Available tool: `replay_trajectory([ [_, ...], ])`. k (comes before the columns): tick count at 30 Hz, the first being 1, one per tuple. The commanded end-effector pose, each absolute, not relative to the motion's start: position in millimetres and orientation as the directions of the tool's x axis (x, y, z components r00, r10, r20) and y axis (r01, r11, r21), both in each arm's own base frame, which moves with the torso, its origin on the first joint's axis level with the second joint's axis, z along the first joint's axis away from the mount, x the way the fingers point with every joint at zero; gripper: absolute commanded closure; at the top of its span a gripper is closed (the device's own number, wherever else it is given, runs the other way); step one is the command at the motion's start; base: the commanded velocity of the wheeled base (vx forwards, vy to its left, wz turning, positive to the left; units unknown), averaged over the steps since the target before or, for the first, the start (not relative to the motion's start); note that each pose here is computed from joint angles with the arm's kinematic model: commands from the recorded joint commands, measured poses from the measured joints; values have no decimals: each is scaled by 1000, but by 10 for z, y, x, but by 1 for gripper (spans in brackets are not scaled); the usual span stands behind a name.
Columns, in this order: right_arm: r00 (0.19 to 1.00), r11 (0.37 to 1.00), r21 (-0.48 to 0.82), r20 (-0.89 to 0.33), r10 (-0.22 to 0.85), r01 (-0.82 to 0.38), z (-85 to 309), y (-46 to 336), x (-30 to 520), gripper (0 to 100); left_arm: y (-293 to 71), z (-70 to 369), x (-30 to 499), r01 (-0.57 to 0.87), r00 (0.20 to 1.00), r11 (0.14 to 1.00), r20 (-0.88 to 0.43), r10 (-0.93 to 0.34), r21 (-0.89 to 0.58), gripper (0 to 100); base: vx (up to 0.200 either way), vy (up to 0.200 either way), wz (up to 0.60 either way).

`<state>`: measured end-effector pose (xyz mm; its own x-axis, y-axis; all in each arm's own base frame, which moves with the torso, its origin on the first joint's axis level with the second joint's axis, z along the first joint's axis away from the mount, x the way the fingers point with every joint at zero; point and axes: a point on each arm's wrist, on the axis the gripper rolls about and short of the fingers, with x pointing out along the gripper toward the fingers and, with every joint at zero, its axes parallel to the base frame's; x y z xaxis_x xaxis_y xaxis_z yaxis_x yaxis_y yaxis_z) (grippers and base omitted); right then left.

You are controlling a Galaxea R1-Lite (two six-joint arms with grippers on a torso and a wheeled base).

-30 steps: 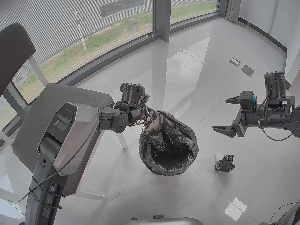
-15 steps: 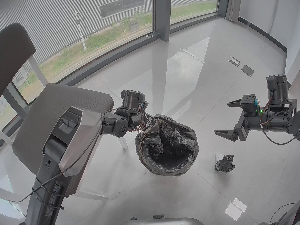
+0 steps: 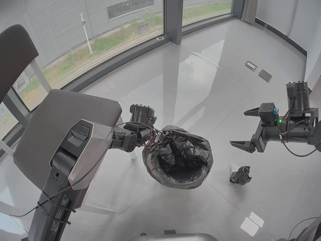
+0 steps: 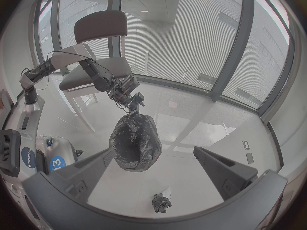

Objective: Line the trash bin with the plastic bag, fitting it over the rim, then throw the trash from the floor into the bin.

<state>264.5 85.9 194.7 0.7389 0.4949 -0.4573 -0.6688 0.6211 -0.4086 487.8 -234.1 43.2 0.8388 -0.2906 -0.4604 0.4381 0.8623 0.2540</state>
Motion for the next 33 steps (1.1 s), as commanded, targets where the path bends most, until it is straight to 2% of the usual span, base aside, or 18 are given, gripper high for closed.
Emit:
replay_trajectory([
  [1,739,621,-409,-456,495,-669,1946,851,2619,0,-2327,667,4859,422,857,874,-421,-298,241,0,0,0,0],
  [9,738,621,-408,-459,495,-670,1933,850,2614,0,-2426,973,4759,438,866,868,-368,-338,234,0,0,0,0],
  [16,741,623,-410,-455,493,-666,1948,838,2604,0,-2495,918,4730,453,856,860,-383,-347,234,0,0,0,0],
  [33,749,627,-417,-442,493,-658,1989,803,2516,0,-2312,988,4800,380,879,906,-379,-291,187,0,0,0,0],
])
